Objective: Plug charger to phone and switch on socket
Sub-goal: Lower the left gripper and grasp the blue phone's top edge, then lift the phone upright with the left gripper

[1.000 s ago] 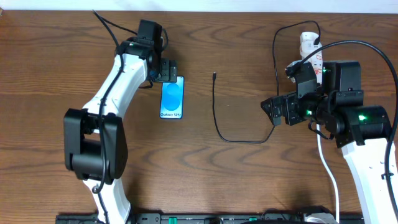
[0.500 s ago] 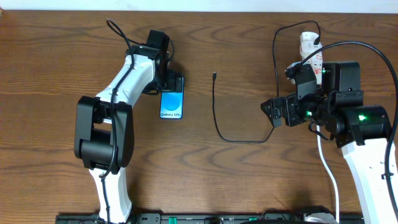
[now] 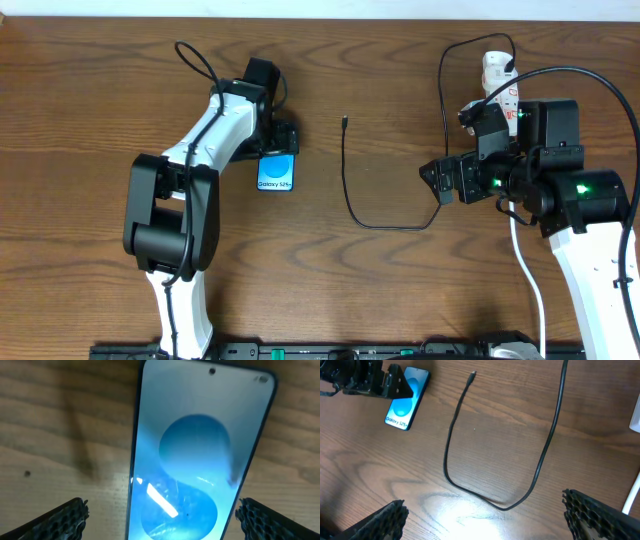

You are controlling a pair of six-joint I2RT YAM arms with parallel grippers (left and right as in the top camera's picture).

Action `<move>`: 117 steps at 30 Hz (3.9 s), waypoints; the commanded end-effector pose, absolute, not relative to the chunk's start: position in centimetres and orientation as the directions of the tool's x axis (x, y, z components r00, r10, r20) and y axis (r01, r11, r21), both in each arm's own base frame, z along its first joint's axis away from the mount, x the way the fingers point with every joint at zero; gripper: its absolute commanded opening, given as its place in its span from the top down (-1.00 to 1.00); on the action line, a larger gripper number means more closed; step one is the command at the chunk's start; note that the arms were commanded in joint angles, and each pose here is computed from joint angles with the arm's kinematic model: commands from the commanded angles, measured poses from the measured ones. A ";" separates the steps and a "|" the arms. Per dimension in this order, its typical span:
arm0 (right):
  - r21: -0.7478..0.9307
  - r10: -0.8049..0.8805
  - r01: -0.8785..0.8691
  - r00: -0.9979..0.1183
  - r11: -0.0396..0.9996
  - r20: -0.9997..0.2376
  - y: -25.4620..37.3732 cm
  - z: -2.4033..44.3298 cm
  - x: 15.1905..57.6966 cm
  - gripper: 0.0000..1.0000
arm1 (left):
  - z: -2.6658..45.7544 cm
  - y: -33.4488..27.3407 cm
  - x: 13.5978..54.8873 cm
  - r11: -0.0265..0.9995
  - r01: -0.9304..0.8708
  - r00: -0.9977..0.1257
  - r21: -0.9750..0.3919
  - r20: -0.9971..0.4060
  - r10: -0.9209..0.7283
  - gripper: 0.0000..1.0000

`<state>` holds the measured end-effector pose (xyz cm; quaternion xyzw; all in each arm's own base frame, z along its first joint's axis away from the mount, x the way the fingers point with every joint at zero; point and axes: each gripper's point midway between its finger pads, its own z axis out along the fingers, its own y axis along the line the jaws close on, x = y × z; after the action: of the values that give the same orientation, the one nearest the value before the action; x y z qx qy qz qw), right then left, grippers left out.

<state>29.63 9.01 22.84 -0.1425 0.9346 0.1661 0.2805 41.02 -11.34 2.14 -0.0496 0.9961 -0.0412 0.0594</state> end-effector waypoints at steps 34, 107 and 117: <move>0.240 -0.193 -0.360 -0.831 0.902 -0.522 9.2 21.8 29.5 -0.98 | 0.6 -12.1 41.1 0.998 -0.068 -0.983 0.003 -0.172 -0.066 -0.96; 0.339 -0.012 -0.226 -0.846 0.913 -0.533 9.9 22.8 31.2 -0.94 | 10.1 -9.2 40.7 0.843 -0.501 -0.826 -0.193 -0.185 -0.533 0.85; 0.389 0.068 -0.133 -0.884 0.912 -0.462 13.0 21.3 33.5 -0.34 | 12.2 -7.3 39.7 0.681 -0.690 -0.676 -0.244 -0.121 -0.727 0.86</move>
<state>32.49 11.74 20.63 -0.0383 0.9481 0.2019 0.2425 39.17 -7.96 9.54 -0.3307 0.9381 -0.0611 0.0828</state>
